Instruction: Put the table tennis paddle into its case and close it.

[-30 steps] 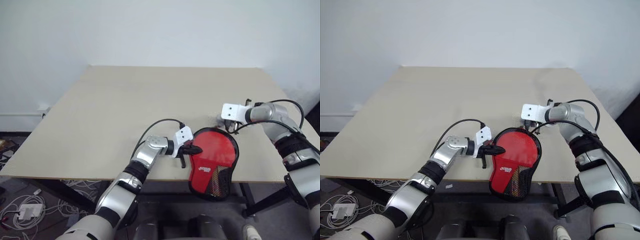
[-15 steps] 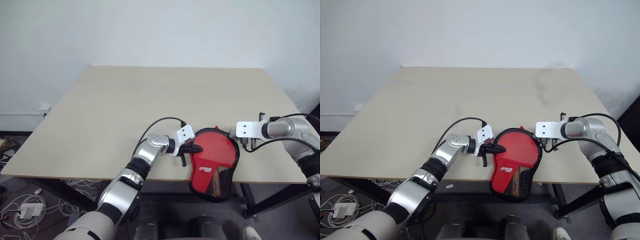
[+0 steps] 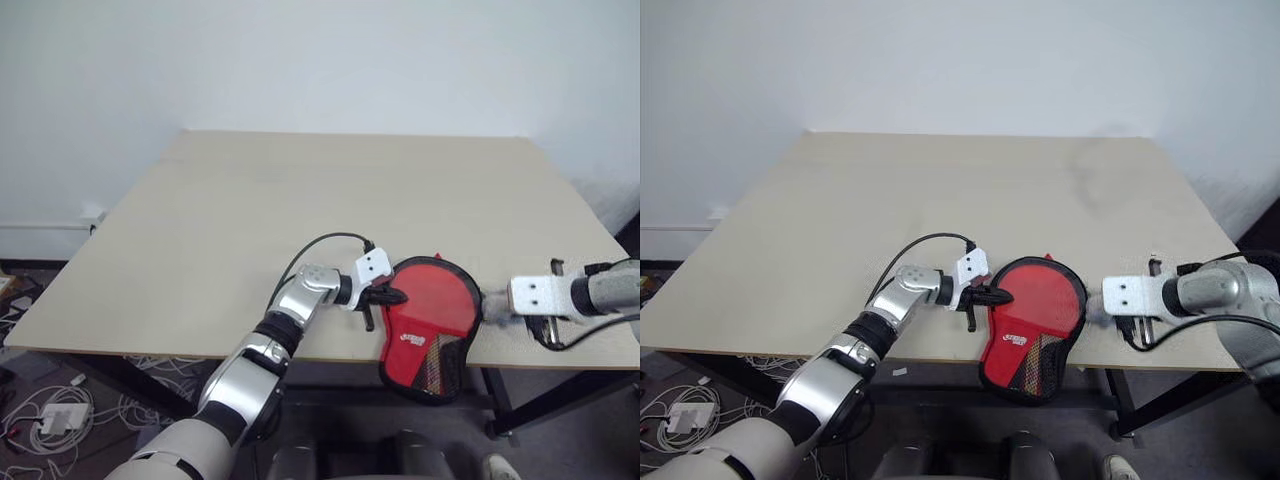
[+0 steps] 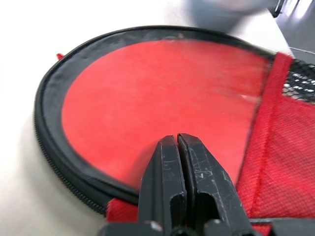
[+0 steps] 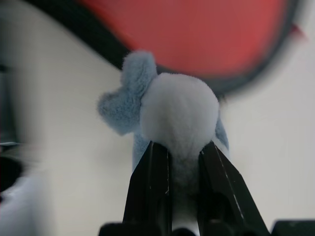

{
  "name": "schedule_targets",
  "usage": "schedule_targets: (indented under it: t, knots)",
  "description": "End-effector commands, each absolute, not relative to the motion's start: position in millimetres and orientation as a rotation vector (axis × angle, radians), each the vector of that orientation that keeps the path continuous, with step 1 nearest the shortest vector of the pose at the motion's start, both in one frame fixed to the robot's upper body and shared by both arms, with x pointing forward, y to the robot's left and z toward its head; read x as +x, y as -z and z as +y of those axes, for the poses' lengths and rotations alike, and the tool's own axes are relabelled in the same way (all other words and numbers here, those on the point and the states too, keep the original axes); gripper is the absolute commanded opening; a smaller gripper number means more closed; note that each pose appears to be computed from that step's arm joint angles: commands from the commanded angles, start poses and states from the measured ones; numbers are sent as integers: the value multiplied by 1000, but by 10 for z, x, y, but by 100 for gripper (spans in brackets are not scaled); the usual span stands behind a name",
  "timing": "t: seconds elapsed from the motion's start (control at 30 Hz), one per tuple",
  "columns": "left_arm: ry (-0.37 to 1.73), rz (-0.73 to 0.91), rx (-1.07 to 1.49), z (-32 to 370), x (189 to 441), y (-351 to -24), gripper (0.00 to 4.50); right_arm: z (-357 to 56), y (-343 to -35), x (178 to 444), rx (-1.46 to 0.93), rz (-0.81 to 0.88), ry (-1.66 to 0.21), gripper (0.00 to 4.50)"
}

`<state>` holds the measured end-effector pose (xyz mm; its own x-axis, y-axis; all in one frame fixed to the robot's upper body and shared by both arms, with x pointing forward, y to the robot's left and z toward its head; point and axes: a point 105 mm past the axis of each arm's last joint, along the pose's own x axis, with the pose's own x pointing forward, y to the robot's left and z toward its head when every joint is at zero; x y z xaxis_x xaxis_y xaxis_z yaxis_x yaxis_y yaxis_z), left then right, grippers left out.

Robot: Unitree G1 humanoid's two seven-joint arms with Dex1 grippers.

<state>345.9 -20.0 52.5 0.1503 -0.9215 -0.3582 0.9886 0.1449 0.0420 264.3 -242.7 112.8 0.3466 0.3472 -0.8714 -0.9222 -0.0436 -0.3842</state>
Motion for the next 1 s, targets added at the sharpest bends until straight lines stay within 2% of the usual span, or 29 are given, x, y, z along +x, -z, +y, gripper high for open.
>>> schedule_targets:
  t: [0.03, 0.53, 0.73, 1.0]
  knots:
    - [1402, 182, 291, -280, 3542, -778, 0, -2290, -1314, 2440, -1170, 601, -1244, 40]
    - [1404, 182, 294, -267, 3549, -785, 0, -1930, -1308, 1963, -1105, 572, -1495, 40]
    - [1418, 180, 282, -329, 3525, -789, 0, -2007, -1301, 2139, -1148, 565, -1414, 40]
    - [1475, 159, 260, -580, 3450, -876, 0, -1971, -1270, 2190, -1145, 555, -1405, 40]
